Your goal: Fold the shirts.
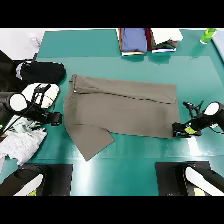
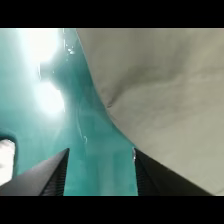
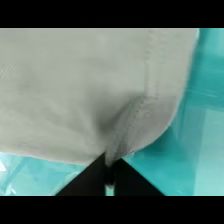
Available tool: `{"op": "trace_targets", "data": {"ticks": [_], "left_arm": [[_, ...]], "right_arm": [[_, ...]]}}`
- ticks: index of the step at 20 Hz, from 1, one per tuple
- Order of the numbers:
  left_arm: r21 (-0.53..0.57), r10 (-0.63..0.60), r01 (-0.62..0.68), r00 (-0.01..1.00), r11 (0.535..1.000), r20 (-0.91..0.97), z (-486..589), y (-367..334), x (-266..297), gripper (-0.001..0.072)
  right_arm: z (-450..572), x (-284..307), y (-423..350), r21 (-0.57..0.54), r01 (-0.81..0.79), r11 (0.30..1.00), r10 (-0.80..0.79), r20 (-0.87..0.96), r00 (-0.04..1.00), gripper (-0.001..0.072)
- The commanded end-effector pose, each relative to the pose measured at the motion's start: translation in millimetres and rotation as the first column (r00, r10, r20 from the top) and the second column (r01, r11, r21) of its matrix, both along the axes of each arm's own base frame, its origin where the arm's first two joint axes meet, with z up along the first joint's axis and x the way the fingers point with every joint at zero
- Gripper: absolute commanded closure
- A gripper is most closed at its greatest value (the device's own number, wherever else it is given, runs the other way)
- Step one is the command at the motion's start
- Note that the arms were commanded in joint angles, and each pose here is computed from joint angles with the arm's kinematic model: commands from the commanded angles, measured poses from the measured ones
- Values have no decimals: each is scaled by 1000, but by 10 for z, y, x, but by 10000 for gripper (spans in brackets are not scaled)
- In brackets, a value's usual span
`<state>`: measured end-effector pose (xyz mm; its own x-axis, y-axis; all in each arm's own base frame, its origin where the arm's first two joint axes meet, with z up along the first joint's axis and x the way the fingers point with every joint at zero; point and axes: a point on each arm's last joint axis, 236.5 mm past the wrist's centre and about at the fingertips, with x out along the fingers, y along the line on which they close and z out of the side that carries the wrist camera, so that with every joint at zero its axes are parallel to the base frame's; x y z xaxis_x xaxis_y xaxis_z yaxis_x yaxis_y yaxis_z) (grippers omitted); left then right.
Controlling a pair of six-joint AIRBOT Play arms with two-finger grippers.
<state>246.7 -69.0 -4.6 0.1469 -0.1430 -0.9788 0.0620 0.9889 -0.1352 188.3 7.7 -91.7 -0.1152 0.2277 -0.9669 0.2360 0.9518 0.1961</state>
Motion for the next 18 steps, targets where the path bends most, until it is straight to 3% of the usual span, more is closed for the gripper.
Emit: {"op": "trace_targets", "data": {"ticks": [1,5,15,17,18], "left_arm": [[-64,5,-8,999,998,-42,-144,-140,-125,218],[-240,55,-75,995,968,-88,-557,-527,-316,219],[-231,59,-79,994,970,-92,-832,-657,-473,238],[-235,65,-81,995,969,-73,-820,-661,-425,563],[-235,60,-74,996,969,-65,-800,-664,-403,681]], "right_arm": [[50,51,33,-16,-20,1000,21,49,999,695],[132,85,31,-23,-19,1000,21,90,996,694],[130,76,40,-19,-18,1000,19,85,996,694],[132,76,40,-19,-18,1000,20,86,996,694],[140,83,38,-19,-19,1000,21,87,996,694]]}}
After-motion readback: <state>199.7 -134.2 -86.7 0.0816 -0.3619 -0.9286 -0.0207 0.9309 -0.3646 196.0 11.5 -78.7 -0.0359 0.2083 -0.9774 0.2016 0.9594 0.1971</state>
